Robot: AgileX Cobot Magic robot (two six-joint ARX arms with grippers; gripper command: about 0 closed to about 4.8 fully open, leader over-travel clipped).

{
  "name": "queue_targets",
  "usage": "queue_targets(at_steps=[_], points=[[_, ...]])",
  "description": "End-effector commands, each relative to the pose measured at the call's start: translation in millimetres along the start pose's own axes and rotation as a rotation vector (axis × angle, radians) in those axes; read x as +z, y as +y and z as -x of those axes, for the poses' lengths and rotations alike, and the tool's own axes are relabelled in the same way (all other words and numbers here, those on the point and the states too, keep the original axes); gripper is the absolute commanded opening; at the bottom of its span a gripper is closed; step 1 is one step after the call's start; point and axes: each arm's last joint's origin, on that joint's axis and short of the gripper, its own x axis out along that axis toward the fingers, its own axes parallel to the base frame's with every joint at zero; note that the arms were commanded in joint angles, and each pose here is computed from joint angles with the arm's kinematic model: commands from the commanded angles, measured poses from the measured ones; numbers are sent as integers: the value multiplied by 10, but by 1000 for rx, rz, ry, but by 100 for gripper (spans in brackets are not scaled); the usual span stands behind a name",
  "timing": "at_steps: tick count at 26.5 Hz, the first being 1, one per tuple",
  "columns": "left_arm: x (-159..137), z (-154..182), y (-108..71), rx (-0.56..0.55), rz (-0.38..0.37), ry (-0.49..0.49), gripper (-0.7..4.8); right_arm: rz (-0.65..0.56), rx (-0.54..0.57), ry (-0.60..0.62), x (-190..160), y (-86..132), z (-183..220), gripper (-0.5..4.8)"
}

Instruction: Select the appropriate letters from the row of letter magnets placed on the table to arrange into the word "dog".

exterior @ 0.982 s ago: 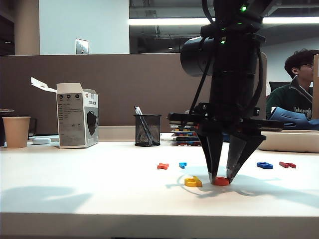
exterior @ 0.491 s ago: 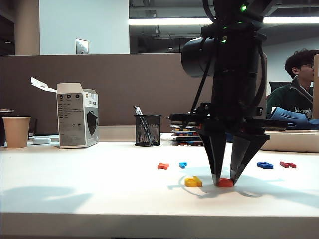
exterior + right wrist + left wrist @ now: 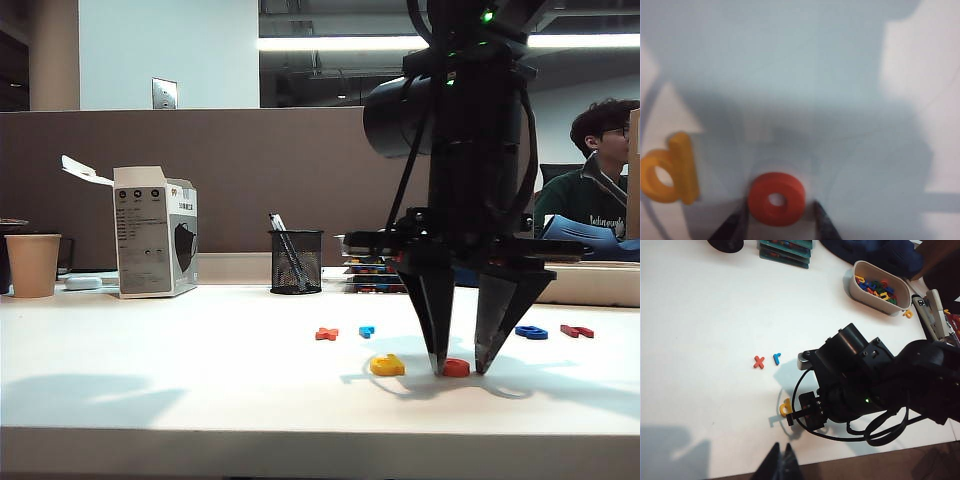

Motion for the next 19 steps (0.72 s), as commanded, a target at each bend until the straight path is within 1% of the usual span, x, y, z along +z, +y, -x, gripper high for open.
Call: queue_targets(at_steps=[1,4,7,19], points=[[12,14,1,-2,3,-9,-6,-4,-16,38,-33,-11,-73,172],[12,14,1,-2,3,-9,-6,-3,-11,31,-25,-7,-65,178],[12,14,1,-2,4,-9,-6,-3,-10,32,-20,-3,-50,232],[12,14,1,-2,4,-9,-6,32,10,-26,143,72,244,235]])
